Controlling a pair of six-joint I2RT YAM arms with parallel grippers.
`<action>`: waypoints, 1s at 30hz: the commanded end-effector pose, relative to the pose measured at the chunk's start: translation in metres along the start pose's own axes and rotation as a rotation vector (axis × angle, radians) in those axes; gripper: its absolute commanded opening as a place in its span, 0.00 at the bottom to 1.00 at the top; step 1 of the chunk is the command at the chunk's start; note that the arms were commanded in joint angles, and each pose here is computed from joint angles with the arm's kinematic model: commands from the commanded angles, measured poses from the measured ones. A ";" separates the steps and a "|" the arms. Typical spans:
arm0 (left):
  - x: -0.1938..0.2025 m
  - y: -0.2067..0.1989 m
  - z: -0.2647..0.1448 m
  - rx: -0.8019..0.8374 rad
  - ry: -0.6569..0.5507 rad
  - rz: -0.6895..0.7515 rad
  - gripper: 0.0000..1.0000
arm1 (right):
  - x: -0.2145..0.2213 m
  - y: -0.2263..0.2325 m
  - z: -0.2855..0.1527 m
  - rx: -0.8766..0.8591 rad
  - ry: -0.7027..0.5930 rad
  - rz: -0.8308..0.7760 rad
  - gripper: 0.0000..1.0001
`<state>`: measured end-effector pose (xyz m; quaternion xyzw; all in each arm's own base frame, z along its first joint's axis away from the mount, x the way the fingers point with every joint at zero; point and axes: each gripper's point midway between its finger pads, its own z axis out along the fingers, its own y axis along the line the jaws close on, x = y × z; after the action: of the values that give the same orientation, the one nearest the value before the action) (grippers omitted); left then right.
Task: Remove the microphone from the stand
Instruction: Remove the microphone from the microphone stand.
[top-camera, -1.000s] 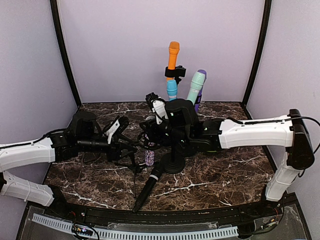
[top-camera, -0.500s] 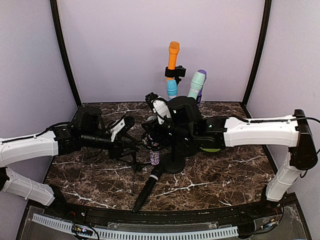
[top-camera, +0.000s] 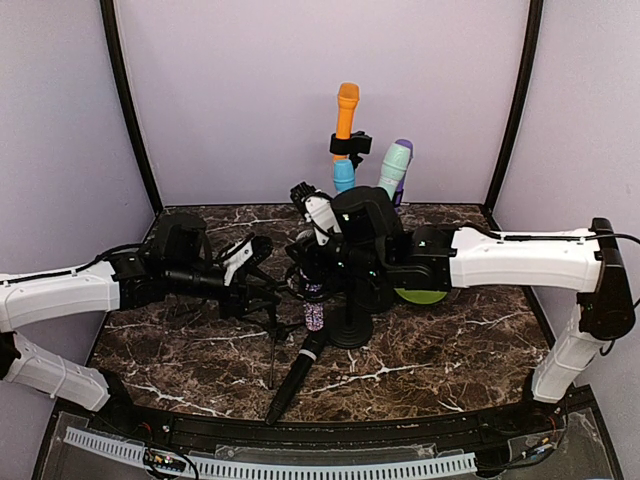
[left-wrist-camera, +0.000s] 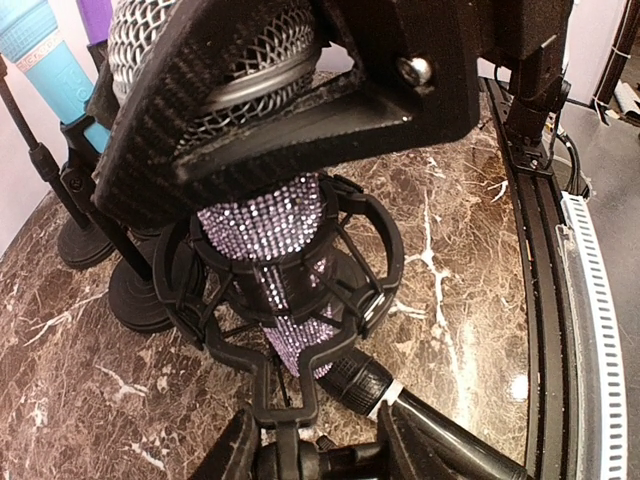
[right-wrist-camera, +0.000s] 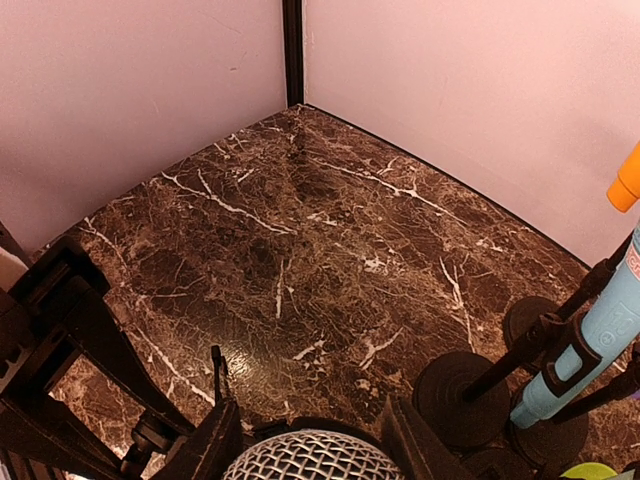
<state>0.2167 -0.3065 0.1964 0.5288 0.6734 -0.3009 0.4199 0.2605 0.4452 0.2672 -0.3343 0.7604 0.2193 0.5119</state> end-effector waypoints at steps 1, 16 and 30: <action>0.025 -0.006 0.003 0.018 0.086 0.015 0.00 | -0.101 0.002 -0.045 -0.044 -0.287 0.086 0.21; 0.028 -0.004 0.003 0.008 0.093 0.010 0.00 | -0.140 -0.007 -0.074 -0.020 -0.354 0.085 0.20; 0.030 0.004 0.002 -0.041 0.109 0.018 0.00 | -0.160 -0.014 -0.109 -0.032 -0.422 0.101 0.20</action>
<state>0.2229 -0.3041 0.1958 0.5264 0.6771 -0.2831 0.4291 0.2509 0.4227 0.3822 -0.3037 0.7076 0.2649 0.5804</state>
